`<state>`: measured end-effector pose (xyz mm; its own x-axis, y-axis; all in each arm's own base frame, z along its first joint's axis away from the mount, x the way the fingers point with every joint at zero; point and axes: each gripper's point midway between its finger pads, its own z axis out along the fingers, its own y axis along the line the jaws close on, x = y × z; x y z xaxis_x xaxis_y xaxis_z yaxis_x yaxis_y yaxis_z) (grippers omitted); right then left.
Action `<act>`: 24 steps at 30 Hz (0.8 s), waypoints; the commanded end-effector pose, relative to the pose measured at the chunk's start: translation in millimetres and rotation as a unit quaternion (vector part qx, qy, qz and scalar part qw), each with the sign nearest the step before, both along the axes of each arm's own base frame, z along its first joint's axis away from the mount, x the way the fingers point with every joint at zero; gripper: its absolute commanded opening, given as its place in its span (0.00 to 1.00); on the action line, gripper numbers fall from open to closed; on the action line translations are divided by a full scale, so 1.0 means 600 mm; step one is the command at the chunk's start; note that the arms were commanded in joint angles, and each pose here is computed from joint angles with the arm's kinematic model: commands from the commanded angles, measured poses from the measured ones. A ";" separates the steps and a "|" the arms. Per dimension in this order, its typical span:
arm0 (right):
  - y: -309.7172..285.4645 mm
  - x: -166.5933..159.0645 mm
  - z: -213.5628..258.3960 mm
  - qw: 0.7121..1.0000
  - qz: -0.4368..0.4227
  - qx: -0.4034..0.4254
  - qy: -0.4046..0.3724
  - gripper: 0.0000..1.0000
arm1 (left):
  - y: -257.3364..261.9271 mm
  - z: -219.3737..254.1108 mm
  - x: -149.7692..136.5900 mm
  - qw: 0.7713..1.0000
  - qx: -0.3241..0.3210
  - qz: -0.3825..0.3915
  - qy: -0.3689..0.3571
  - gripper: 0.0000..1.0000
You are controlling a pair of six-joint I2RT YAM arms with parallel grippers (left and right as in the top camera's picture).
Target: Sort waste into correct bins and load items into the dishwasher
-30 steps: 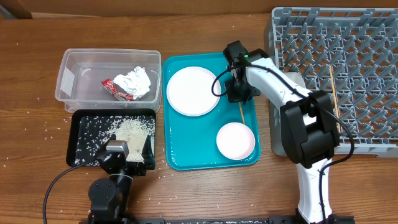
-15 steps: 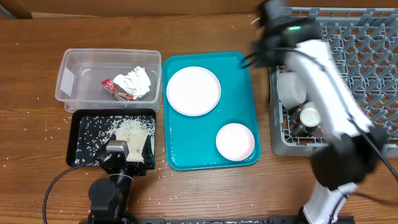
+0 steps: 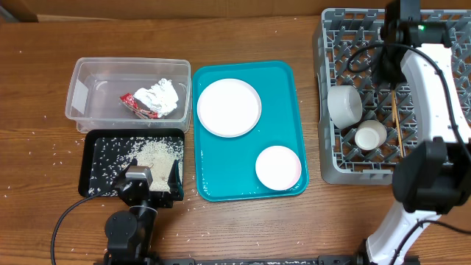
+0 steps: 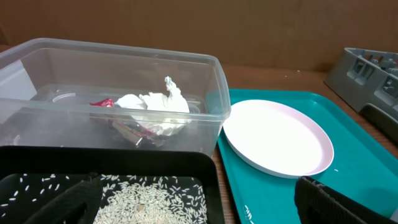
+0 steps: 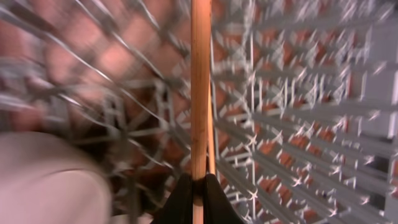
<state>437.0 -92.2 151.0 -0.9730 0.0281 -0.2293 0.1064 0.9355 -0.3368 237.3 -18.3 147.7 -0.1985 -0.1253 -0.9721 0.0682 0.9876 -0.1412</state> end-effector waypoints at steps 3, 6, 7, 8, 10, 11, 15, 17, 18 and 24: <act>-0.053 -0.019 -0.016 0.996 -0.059 -0.062 0.015 0.18 | 0.002 0.001 0.000 1.000 -0.008 0.003 -0.004 1.00; -0.004 -0.013 0.004 0.999 -0.034 -0.013 -0.007 0.41 | 0.002 0.001 0.000 1.000 -0.008 0.003 -0.004 1.00; 0.013 -0.011 0.012 1.000 -0.024 0.004 -0.014 0.45 | 0.002 0.001 0.000 1.000 -0.008 0.003 -0.004 1.00; 0.032 -0.011 0.022 0.999 -0.013 0.024 -0.021 0.46 | 0.002 0.001 0.000 1.000 -0.007 0.003 -0.004 1.00; 0.083 -0.014 0.042 0.996 0.016 0.078 -0.033 0.46 | 0.002 0.001 0.000 1.000 -0.007 0.003 -0.004 1.00; 0.105 -0.016 0.050 0.994 0.028 0.103 -0.036 0.45 | 0.002 0.001 0.000 1.000 -0.007 0.003 -0.004 1.00; 0.273 -0.058 0.100 0.945 0.116 0.304 -0.027 0.33 | 0.002 0.001 0.000 1.000 -0.007 0.003 -0.004 1.00; 0.331 -0.095 0.108 0.923 0.154 0.352 0.007 0.26 | 0.002 0.001 0.000 1.000 -0.008 0.003 -0.004 1.00; 0.348 -0.111 0.106 0.920 0.164 0.354 0.026 0.26 | 0.002 0.001 0.000 1.000 -0.008 0.003 -0.004 1.00; 0.395 -0.194 0.008 0.950 0.172 0.227 0.129 0.34 | 0.002 0.001 0.000 1.000 -0.007 0.003 -0.004 1.00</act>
<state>341.8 139.7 188.6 -0.9573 -0.2620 -0.1217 -0.2856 0.9221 0.2613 237.3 -18.3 147.7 -0.1985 -0.1253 -0.9721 0.0682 0.9876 -0.1412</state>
